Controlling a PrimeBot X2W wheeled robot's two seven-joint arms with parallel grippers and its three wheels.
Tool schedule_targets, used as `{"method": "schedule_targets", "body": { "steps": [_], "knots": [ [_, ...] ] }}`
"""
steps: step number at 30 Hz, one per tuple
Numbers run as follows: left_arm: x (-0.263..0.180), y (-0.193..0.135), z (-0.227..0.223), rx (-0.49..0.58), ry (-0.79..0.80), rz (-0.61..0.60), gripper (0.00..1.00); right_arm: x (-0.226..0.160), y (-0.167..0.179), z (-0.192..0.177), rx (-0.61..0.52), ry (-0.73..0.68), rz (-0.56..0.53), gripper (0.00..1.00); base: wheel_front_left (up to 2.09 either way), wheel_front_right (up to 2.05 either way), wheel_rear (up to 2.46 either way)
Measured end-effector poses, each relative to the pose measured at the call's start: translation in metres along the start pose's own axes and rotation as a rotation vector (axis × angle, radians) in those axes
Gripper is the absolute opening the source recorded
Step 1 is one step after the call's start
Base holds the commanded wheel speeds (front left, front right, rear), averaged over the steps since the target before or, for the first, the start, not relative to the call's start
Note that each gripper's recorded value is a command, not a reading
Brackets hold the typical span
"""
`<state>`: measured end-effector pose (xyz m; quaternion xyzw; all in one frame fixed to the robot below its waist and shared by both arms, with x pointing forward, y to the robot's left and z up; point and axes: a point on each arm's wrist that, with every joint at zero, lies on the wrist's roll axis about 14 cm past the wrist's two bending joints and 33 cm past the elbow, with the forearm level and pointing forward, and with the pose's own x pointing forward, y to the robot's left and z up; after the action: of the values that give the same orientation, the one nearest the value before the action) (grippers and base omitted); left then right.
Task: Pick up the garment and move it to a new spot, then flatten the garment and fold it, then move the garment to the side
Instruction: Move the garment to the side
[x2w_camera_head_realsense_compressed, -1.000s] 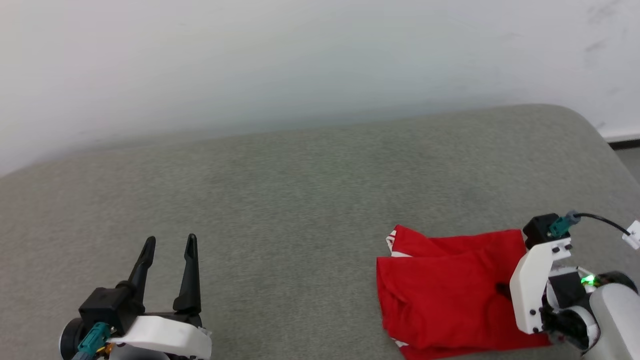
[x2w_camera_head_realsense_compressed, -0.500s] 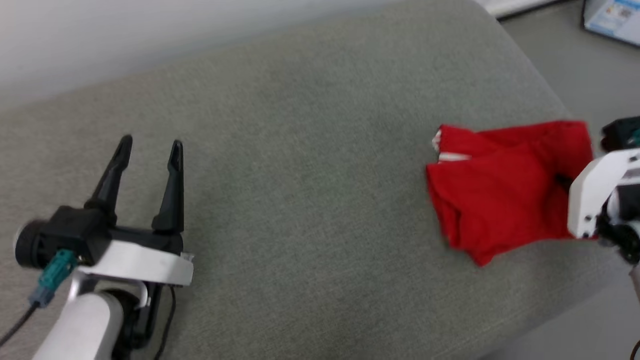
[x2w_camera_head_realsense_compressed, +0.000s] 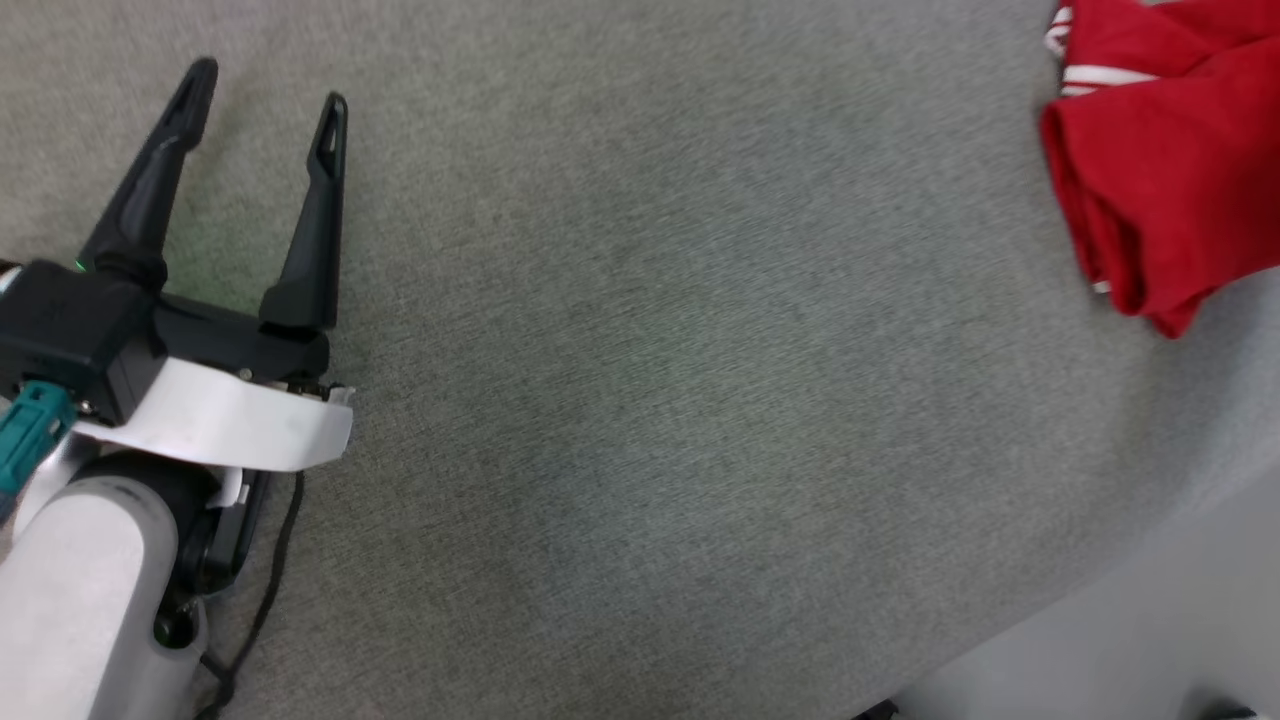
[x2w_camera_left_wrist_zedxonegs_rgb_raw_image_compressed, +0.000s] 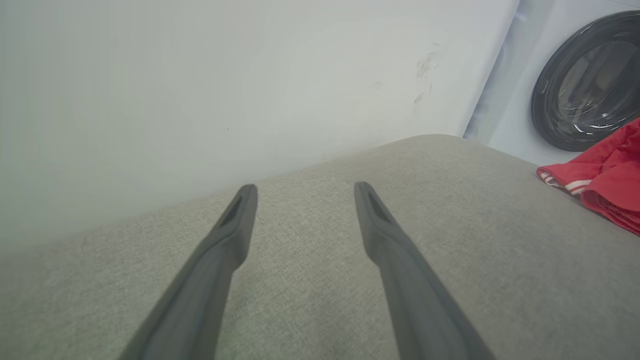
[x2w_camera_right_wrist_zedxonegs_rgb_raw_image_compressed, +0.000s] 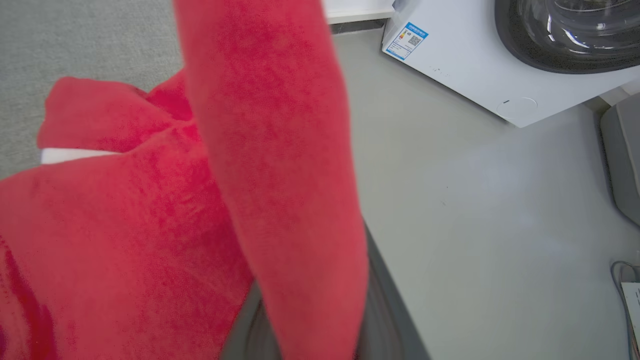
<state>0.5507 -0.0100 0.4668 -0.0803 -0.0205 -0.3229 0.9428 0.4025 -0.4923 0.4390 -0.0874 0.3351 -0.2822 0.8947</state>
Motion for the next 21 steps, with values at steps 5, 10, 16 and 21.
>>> {"method": "schedule_targets", "body": {
  "steps": [5, 10, 16, 21],
  "knots": [
    [0.005, 0.008, -0.025, -0.016, 0.028, 0.000, 1.00, 0.023, 0.013, -0.018, -0.020, 0.017, -0.026, 1.00, 0.00, 0.00, 0.00],
    [0.004, 0.009, -0.025, -0.015, 0.028, 0.000, 1.00, 0.027, 0.008, -0.007, -0.062, -0.076, -0.061, 1.00, 0.00, 0.00, 0.00],
    [0.002, 0.005, -0.010, -0.012, -0.002, 0.014, 1.00, 0.012, -0.007, 0.015, -0.091, -0.214, -0.094, 1.00, 0.00, 0.00, 0.00],
    [-0.013, -0.001, 0.003, -0.036, -0.020, 0.049, 1.00, -0.010, -0.011, 0.014, -0.095, -0.285, -0.083, 1.00, 0.00, 0.00, 0.00]
  ]
}}
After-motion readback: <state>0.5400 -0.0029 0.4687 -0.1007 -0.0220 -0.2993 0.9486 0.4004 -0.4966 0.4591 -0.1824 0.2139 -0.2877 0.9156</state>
